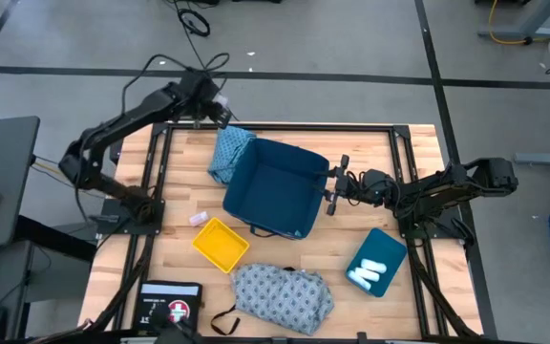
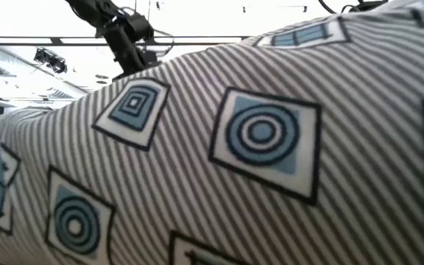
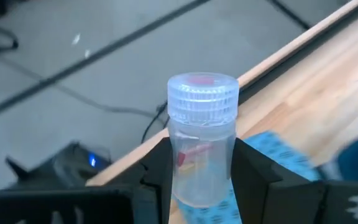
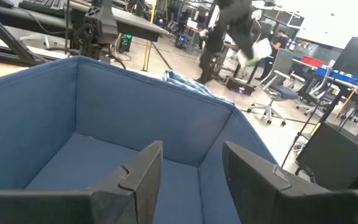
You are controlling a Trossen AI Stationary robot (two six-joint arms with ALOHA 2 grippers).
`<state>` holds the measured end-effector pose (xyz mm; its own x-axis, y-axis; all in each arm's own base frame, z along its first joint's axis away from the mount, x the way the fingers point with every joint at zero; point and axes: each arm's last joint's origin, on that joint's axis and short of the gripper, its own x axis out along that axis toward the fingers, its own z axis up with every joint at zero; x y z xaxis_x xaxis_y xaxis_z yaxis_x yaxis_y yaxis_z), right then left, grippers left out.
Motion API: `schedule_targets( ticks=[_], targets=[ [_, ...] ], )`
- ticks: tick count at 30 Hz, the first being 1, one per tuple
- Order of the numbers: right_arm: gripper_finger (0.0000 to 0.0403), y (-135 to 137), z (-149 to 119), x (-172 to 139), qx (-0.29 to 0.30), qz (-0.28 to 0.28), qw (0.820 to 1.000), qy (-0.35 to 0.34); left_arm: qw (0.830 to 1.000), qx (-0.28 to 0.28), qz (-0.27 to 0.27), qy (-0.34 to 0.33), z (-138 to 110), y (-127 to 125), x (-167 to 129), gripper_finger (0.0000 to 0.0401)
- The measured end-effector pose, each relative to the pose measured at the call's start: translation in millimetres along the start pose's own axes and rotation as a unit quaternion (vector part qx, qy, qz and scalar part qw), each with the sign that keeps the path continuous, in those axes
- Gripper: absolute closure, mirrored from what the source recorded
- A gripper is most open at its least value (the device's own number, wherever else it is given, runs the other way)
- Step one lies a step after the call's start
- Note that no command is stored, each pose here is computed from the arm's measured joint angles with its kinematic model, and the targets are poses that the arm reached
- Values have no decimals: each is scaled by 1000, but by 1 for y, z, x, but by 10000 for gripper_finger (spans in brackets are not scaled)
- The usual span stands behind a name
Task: Pick & place medical supplies in basket/bin
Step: Put the top left transparent pill bottle into the yellow bin
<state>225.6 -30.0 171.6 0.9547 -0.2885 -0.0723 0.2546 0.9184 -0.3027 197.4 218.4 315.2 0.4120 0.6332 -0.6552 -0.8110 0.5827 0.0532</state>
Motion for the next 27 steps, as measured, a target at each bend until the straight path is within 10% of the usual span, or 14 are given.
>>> schedule_targets(
  ticks=[8,14,27],
  targets=[
    [227,0,0,0,2,2,1000,0,984,33,-104,-144,-8,-38,-28,286],
    [227,0,0,0,9,3,1000,0,915,38,-275,-292,-52,-65,-43,286],
    [227,1,0,0,25,14,1000,-3,857,121,-426,-265,-159,-97,-68,286]
  ],
)
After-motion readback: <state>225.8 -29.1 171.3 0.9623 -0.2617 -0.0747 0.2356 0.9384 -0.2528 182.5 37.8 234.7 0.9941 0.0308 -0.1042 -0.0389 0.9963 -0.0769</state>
